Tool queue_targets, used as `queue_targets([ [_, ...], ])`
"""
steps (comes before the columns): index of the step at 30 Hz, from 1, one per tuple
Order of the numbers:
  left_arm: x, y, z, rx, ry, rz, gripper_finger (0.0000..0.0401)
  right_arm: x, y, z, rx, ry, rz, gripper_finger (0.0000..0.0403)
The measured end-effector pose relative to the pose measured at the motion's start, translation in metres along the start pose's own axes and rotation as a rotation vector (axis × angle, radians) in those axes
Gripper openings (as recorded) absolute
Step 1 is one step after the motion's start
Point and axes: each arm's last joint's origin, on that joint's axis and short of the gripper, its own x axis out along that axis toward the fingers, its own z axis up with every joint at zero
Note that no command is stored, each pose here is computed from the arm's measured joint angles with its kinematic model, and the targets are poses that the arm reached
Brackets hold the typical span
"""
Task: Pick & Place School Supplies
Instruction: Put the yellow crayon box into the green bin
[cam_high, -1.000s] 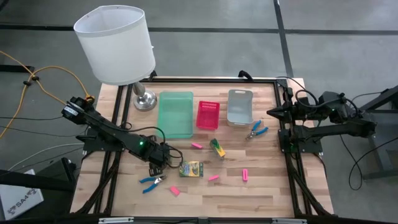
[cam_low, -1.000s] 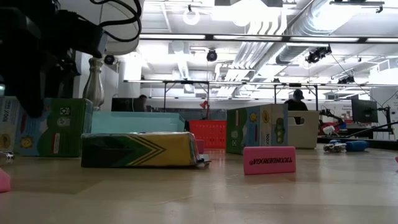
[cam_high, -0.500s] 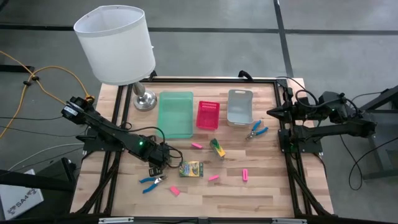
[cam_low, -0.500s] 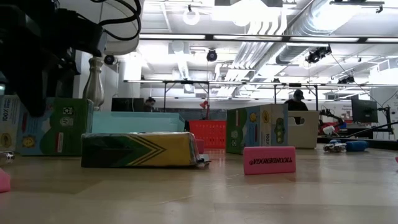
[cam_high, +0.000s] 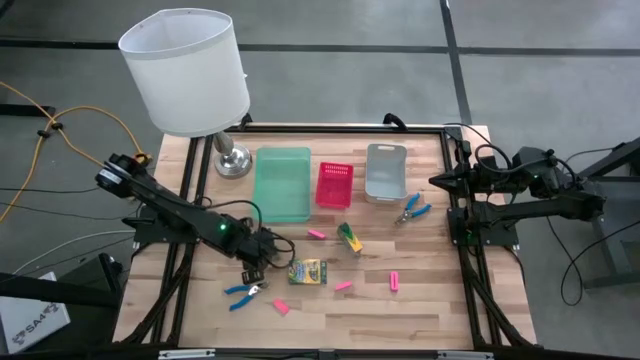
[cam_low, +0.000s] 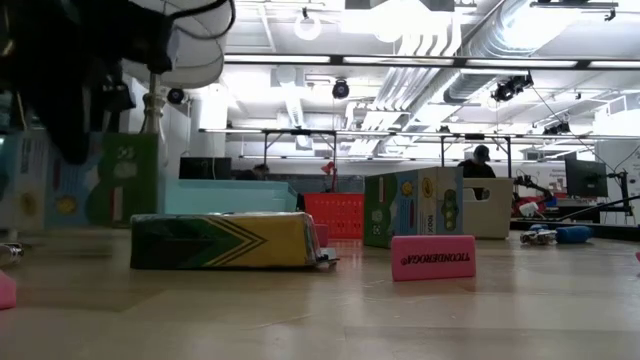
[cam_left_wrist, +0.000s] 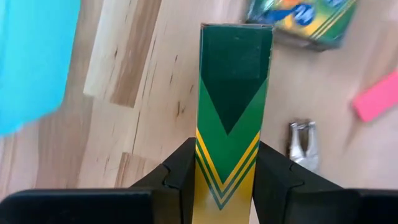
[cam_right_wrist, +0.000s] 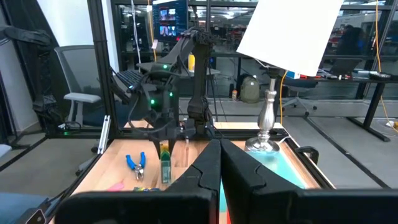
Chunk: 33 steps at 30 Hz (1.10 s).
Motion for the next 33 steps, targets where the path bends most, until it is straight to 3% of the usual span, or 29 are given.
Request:
queue_targets([
  [9, -0.036, -0.005, 0.017, 0.087, -0.08, 0.055, 0.0104, 0.0, 0.0, 0.0, 0.0, 0.0, 0.0, 0.0002],
  [16, -0.063, 0.005, 0.031, 0.165, -0.107, 0.185, 0.0104, 0.0, 0.0, 0.0, 0.0, 0.0, 0.0, 0.0002],
  [33, -0.057, 0.06, 0.073, 0.374, -0.119, 0.591, 0.0104, 0.0, 0.0, 0.0, 0.0, 0.001, 0.0, 0.0002],
])
